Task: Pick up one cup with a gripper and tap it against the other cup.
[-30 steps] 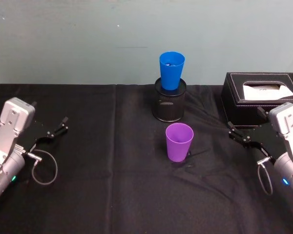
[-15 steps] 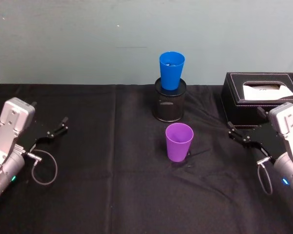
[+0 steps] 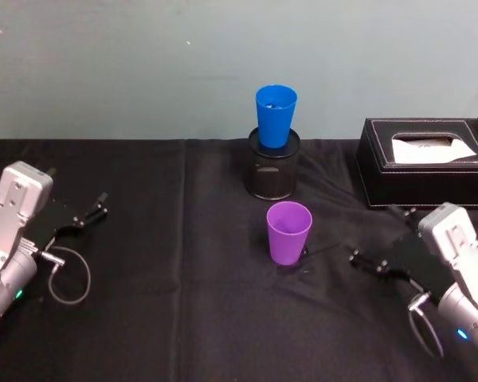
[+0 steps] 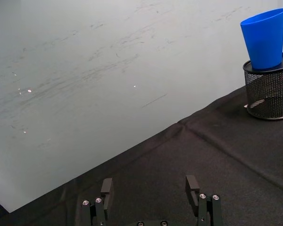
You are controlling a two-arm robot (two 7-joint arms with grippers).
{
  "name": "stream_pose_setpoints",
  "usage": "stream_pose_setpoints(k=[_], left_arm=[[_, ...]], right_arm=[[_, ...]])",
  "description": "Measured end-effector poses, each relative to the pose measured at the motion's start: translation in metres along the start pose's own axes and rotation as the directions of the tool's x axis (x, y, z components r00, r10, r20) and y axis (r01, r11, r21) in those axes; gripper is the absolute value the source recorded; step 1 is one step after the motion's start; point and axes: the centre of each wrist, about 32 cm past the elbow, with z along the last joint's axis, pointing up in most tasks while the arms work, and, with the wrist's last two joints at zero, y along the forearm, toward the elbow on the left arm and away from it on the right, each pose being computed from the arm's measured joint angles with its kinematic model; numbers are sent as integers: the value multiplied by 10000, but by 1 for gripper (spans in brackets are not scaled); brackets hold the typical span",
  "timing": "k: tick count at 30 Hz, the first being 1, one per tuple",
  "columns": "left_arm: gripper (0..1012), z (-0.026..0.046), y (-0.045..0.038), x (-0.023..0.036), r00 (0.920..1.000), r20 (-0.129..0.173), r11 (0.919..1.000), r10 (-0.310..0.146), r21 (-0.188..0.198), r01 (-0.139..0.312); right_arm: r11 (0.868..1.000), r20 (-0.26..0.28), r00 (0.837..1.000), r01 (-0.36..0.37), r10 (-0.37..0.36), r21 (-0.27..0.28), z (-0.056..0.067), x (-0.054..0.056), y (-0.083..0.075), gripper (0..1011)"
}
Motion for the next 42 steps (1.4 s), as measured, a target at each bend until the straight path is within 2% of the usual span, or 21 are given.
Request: stream_pose_setpoints(k=[4, 7, 8, 11, 12, 15, 20, 37, 42], left_arm=[[1000, 0, 0, 0, 10000, 1, 10000, 1, 1, -1], [1000, 0, 0, 0, 10000, 1, 10000, 1, 0, -1], [1000, 0, 0, 0, 10000, 0, 10000, 0, -1, 0], [1000, 0, 0, 0, 10000, 0, 10000, 0, 0, 0], [1000, 0, 0, 0, 10000, 0, 10000, 0, 0, 0], [1000, 0, 0, 0, 10000, 0, 10000, -1, 0, 1], [1000, 0, 0, 0, 10000, 0, 10000, 0, -1, 0], [1000, 0, 0, 0, 10000, 1, 10000, 0, 0, 0], [1000, 0, 0, 0, 10000, 0, 10000, 0, 0, 0]], right_arm=[[9944, -669, 9925, -1005, 1025, 330, 13, -61, -34, 1003], [9830, -1277, 9756, -1708, 1783, 678, -8, -145, 14, 1003], [9830, -1277, 9756, -1708, 1783, 678, -8, -145, 14, 1003], [9726, -1761, 9582, -2108, 2254, 978, -25, -227, 115, 1003], [9726, -1761, 9582, -2108, 2254, 978, -25, -227, 115, 1003], [9665, -2087, 9458, -2288, 2490, 1163, -37, -296, 239, 1003], [9678, -2382, 9401, -2197, 2437, 1231, -64, -357, 388, 1003], [9767, -2936, 9338, -1743, 2043, 1253, -122, -456, 709, 1003], [9764, -3026, 9306, -1751, 2060, 1263, -123, -483, 772, 911]])
